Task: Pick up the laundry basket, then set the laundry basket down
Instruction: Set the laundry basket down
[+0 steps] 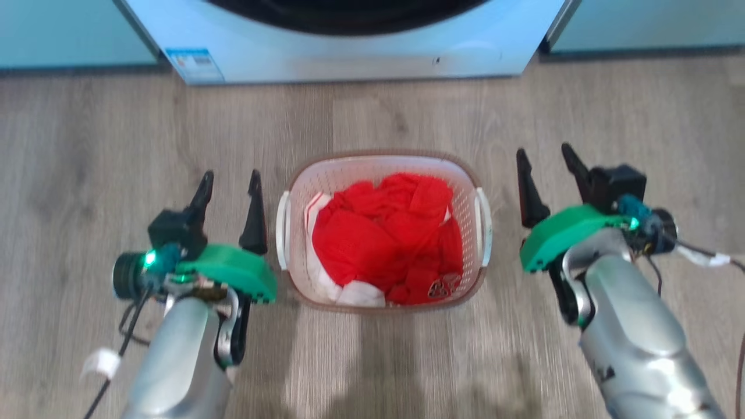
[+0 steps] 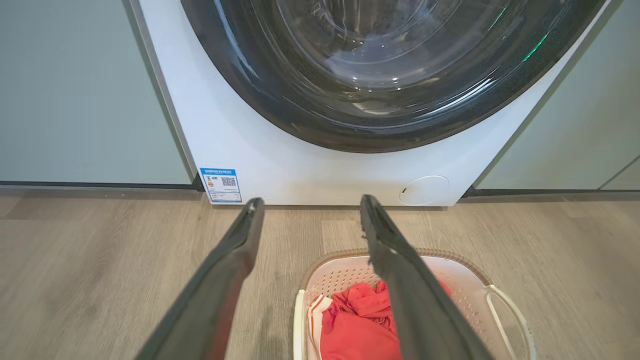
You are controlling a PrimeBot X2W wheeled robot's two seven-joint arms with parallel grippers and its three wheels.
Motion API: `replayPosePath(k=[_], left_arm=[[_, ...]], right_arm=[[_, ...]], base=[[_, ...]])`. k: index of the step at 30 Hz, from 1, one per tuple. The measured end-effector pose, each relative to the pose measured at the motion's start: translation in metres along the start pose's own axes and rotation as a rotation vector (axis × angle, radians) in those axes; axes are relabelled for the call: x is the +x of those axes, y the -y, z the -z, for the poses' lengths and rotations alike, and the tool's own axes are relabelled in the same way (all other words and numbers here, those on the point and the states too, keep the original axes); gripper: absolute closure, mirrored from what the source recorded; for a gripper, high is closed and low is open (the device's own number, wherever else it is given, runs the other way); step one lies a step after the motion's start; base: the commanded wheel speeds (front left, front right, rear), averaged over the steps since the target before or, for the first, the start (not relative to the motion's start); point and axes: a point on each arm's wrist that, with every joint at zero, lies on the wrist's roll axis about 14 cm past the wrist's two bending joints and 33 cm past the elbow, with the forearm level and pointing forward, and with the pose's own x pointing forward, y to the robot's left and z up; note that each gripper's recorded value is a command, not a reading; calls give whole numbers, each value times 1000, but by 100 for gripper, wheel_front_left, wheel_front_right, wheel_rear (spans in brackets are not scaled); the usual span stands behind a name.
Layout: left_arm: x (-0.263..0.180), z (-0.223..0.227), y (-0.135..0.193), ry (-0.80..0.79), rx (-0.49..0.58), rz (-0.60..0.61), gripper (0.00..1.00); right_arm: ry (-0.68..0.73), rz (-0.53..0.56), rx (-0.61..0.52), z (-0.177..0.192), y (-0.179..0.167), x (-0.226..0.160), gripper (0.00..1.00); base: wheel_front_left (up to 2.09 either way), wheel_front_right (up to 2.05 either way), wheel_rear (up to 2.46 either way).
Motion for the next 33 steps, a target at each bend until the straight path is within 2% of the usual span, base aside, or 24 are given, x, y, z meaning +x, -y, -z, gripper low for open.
replayPosePath(k=[11, 33], left_arm=[[-52, -28, -9, 101, -3, -46, 0], [-124, -29, -13, 133, -9, -88, 0]], right_arm=[[90, 23, -2, -26, -7, -53, 0], [180, 84, -24, -42, -8, -129, 0]], base=[[0, 0, 0], [0, 0, 0]])
